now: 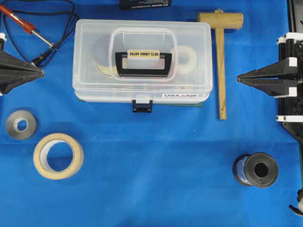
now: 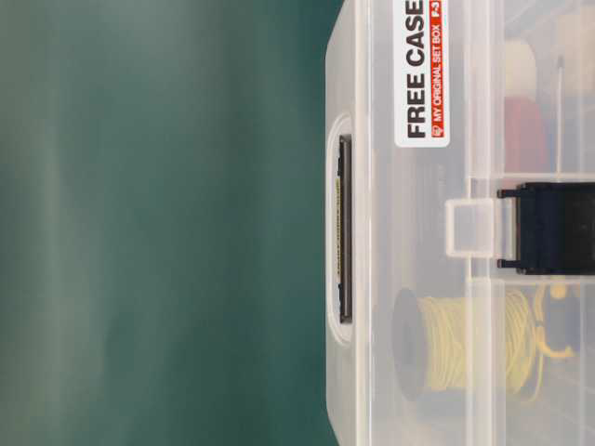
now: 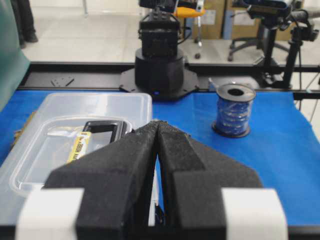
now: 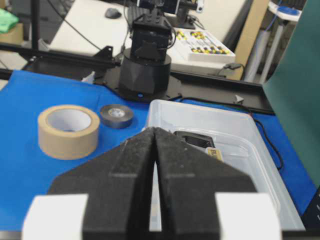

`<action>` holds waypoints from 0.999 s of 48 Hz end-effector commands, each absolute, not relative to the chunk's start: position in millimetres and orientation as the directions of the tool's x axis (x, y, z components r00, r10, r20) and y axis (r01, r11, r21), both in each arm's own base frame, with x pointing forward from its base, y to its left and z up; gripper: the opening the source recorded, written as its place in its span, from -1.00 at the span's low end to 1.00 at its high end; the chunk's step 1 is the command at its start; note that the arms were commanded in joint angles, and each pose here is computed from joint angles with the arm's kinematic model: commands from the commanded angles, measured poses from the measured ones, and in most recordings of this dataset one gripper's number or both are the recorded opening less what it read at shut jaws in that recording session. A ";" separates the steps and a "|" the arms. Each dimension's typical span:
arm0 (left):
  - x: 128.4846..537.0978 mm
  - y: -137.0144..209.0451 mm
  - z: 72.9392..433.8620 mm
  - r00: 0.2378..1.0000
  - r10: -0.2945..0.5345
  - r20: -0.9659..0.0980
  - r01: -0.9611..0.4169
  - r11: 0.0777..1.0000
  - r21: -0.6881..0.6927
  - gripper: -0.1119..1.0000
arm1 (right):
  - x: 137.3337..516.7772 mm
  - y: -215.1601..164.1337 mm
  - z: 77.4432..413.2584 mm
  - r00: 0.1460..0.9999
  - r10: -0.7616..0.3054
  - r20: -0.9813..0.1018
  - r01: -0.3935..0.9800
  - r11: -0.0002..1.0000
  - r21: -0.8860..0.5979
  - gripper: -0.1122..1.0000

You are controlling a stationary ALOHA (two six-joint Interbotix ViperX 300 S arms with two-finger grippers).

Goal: Open the tool box with both arms.
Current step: 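Move both grippers inward toward the left and right sides of the clear box lid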

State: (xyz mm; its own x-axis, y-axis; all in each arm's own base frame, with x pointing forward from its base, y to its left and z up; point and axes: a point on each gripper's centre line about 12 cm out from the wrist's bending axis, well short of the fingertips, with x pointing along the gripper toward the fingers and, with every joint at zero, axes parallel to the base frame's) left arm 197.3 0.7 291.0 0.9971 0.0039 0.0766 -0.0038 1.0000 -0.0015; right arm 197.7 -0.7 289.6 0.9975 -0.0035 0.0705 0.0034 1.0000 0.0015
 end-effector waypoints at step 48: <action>187.6 28.0 219.0 0.890 0.130 -0.437 -0.145 0.989 0.001 0.79 | 210.7 -34.1 222.2 0.884 -0.141 -0.447 0.185 0.981 0.057 0.71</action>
